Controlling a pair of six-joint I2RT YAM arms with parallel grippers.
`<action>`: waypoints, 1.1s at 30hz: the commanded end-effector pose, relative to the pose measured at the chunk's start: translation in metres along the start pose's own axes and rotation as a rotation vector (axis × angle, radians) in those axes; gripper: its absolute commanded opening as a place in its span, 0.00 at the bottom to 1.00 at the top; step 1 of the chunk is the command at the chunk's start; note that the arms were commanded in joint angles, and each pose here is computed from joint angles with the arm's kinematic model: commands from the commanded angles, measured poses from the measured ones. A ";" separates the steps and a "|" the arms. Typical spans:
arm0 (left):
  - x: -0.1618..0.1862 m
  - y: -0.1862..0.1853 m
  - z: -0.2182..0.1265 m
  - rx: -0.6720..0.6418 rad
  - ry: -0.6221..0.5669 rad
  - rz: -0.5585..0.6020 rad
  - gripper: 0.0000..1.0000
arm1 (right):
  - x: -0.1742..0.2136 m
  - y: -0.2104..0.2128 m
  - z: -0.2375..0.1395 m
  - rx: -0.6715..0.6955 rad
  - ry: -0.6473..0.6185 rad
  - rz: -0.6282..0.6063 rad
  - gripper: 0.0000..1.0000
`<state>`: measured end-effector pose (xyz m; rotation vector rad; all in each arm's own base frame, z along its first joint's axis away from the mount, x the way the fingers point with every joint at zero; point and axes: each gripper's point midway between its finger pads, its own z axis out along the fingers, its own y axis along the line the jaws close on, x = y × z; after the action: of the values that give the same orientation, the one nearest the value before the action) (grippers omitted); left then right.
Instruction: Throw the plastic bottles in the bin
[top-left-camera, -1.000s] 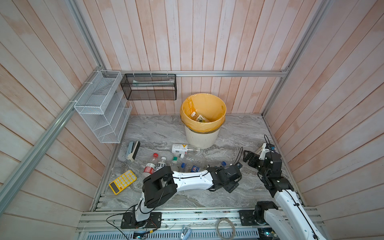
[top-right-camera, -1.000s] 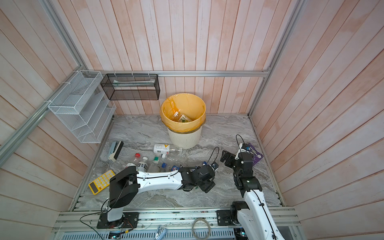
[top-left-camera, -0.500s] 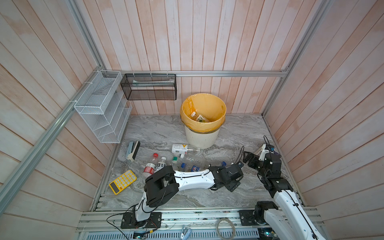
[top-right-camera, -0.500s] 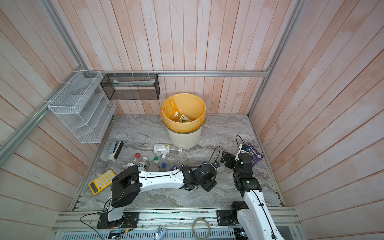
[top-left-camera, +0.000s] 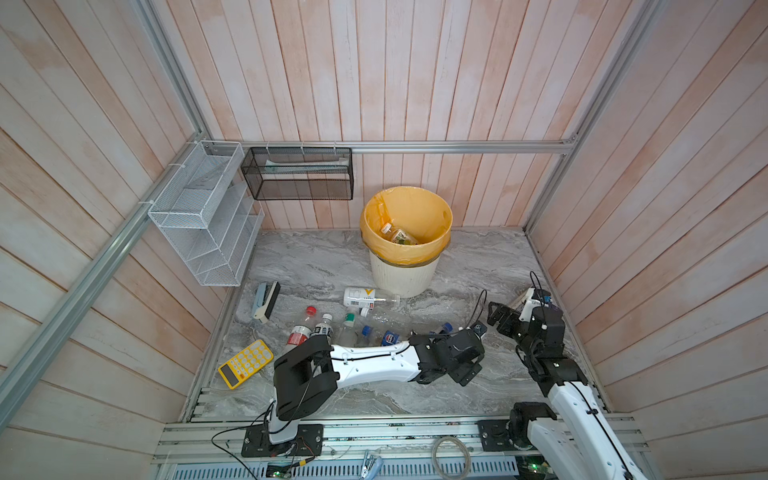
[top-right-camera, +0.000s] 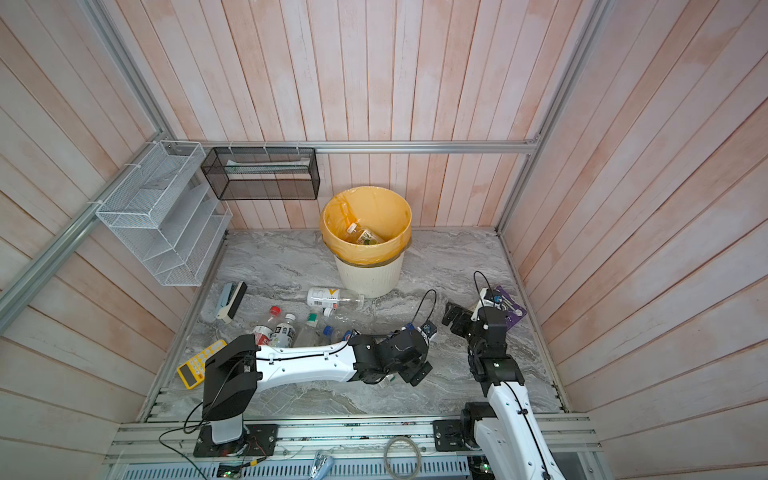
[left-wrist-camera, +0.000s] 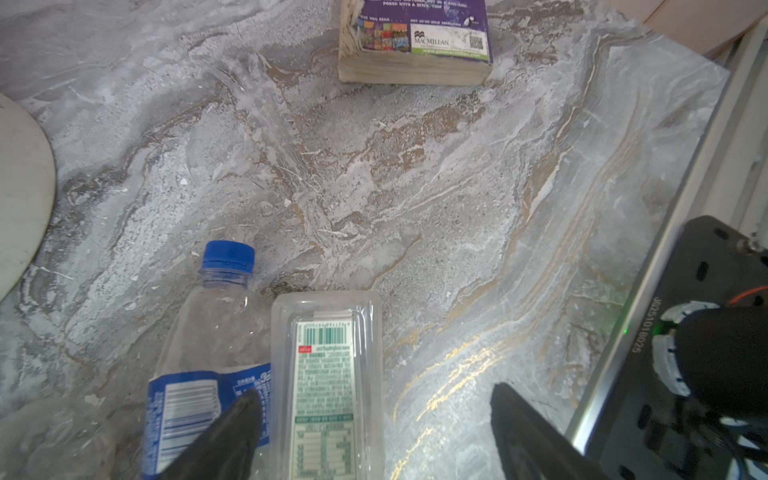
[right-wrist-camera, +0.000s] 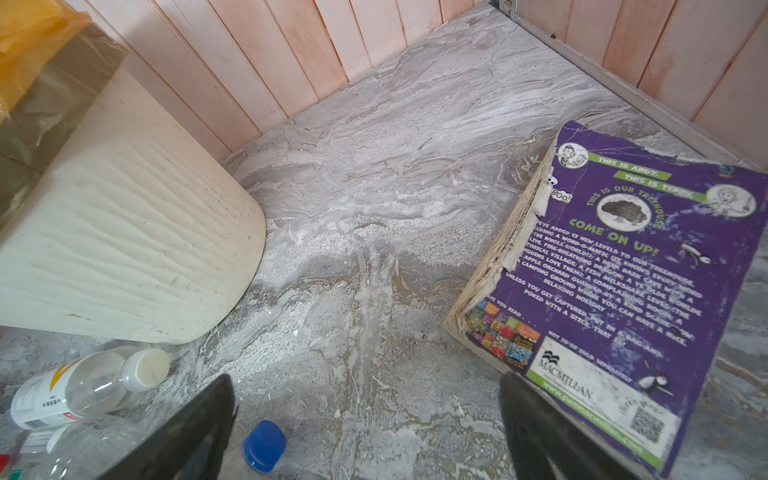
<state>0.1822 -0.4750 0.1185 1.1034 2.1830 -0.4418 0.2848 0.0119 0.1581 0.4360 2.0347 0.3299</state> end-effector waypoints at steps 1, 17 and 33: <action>0.005 0.008 0.000 -0.042 0.000 -0.007 0.89 | 0.000 0.001 -0.001 -0.015 -0.005 -0.013 0.99; 0.049 0.011 0.038 -0.053 0.163 0.022 0.88 | 0.001 0.002 0.000 -0.027 0.004 -0.013 0.99; 0.048 -0.001 0.039 0.016 0.154 0.022 0.56 | 0.001 0.001 0.000 -0.026 0.002 -0.011 0.99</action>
<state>0.1749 -0.4592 0.0440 1.2178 2.3299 -0.3079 0.2842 0.0141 0.1575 0.4174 2.0403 0.3516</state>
